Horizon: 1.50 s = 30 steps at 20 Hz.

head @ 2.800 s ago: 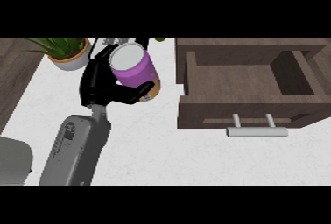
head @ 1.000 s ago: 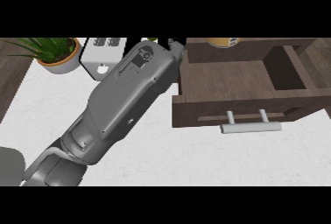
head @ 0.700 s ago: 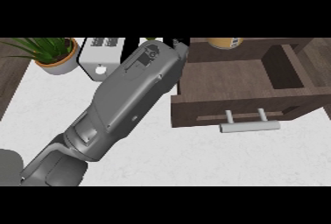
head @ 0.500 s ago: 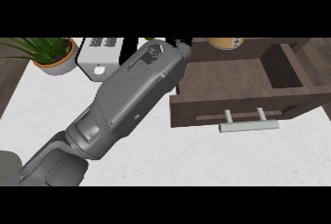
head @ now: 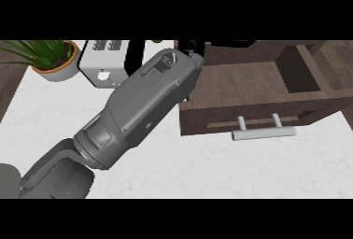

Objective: Pick up the can, place it into the drawer and close the drawer

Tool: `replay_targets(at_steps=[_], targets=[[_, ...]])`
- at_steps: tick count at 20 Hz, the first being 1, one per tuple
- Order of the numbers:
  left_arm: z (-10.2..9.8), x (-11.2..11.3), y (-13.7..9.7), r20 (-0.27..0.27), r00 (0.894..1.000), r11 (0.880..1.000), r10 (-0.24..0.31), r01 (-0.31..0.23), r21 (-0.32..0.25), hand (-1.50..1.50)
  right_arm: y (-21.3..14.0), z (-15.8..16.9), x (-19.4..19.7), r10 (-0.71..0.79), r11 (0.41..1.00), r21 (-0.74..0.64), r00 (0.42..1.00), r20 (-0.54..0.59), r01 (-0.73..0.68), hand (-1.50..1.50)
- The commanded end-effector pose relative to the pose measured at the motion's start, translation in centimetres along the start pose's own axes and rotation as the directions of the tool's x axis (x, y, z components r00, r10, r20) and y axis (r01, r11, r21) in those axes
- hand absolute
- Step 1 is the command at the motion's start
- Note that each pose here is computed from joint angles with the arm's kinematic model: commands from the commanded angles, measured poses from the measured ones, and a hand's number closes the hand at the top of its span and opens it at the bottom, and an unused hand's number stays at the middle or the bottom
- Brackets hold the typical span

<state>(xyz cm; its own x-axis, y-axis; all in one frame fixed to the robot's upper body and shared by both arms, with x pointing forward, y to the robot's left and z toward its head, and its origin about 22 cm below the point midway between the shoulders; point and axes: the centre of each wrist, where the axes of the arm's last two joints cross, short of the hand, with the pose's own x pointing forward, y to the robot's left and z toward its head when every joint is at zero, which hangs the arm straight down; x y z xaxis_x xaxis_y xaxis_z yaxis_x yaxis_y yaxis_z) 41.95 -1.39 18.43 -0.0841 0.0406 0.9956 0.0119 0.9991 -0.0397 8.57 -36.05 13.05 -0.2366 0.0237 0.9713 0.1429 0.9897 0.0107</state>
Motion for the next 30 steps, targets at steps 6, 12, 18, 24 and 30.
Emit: replay_targets(at_steps=[6,12,18,24,30], targets=[[0.1,-1.4,0.1,-0.018,0.998,0.997,-0.052,0.053,0.060,-1.50,0.3,0.3,-0.5,0.004,1.000,0.022,1.000,-0.007,-0.004,-1.50],[0.7,-2.7,0.2,-0.008,0.999,0.995,-0.043,0.043,0.085,-1.50,1.4,-0.4,-0.5,-0.011,1.000,0.020,1.000,0.012,0.010,-1.50],[0.1,-1.9,0.2,0.017,1.000,0.992,-0.017,0.015,0.123,-1.50,-0.1,-1.2,-0.2,0.023,0.998,0.055,0.998,0.056,-0.026,-1.50],[0.5,-1.5,-0.2,0.041,0.998,0.995,0.037,-0.041,0.093,-1.50,0.7,-1.1,3.0,0.294,0.944,0.083,0.930,0.219,-0.318,-1.50],[0.3,-0.2,-0.7,0.100,0.994,0.996,0.041,-0.048,0.071,-1.50,3.8,-3.3,3.5,0.379,0.898,0.099,0.868,0.322,-0.429,-1.50]])
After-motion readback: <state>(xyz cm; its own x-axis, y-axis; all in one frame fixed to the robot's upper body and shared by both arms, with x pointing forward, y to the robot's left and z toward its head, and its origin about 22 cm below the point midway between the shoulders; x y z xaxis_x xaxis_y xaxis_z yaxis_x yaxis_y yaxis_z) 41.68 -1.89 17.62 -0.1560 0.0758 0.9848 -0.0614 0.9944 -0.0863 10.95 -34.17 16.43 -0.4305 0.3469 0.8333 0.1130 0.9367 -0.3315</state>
